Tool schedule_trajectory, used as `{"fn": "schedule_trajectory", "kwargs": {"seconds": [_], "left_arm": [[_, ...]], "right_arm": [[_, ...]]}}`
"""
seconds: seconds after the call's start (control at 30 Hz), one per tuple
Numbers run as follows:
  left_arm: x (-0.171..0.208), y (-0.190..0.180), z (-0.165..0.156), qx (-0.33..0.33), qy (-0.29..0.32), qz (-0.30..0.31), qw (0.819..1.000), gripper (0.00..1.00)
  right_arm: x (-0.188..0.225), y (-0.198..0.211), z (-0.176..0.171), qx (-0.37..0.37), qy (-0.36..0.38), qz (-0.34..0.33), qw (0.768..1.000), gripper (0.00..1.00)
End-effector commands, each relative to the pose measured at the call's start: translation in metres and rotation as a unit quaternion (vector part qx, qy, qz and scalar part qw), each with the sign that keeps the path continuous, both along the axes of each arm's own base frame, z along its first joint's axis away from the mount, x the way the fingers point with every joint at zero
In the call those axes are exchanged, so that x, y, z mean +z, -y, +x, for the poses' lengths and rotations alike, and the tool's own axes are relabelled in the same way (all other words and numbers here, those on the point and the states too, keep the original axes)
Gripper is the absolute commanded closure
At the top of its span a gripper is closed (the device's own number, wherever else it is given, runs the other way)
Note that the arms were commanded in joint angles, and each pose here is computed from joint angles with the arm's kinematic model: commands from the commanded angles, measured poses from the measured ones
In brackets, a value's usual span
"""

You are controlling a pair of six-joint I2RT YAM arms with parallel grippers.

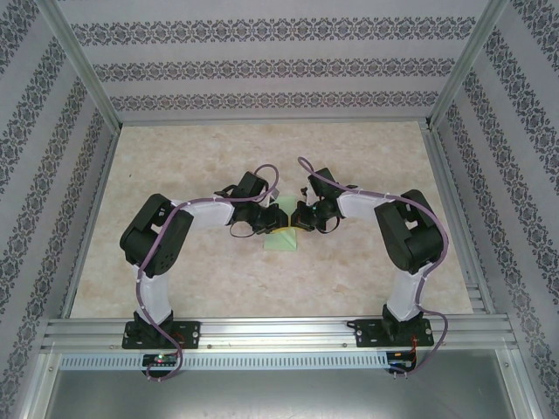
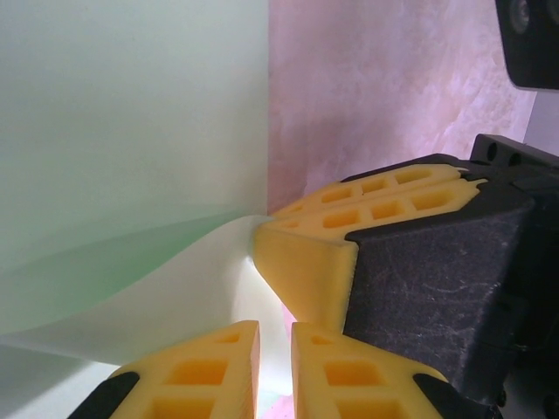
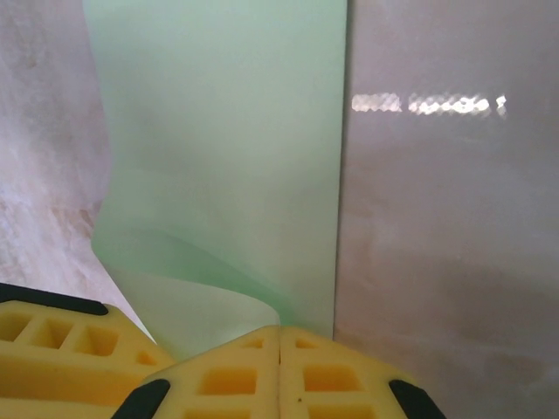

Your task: Fold a paper plane with a square sheet of paper (pick it up from the middle)

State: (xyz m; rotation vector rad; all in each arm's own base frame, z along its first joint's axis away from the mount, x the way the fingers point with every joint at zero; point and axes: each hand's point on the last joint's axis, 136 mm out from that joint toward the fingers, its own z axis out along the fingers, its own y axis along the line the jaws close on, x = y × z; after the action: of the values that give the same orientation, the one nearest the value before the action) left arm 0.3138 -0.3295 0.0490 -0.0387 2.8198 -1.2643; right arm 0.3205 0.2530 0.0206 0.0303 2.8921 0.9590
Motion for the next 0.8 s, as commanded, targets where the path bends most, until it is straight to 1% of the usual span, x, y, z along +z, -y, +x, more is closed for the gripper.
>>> {"fn": "schedule_trajectory", "kwargs": {"seconds": [0.0,0.43,0.53,0.67,0.77], "left_arm": [[-0.001,0.006,-0.002,-0.018,0.002,0.0,1.0,0.82],[-0.009,0.003,-0.005,-0.02,-0.005,0.013,1.0,0.83],[-0.004,0.006,-0.004,-0.022,-0.001,0.002,1.0,0.83],[0.015,0.012,-0.002,-0.024,0.023,-0.03,0.999,0.83],[0.018,0.012,-0.003,-0.026,0.028,-0.035,0.999,0.83]], "right_arm": [[0.001,0.004,0.012,-0.002,0.017,-0.01,1.0,0.93],[-0.001,0.002,0.01,0.003,0.012,-0.003,1.0,0.93],[-0.001,0.0,0.008,0.006,0.009,0.0,1.0,0.92],[-0.001,0.0,0.005,0.008,0.006,0.002,1.0,0.92],[-0.001,0.0,0.004,0.008,0.006,0.003,1.0,0.92]]}}
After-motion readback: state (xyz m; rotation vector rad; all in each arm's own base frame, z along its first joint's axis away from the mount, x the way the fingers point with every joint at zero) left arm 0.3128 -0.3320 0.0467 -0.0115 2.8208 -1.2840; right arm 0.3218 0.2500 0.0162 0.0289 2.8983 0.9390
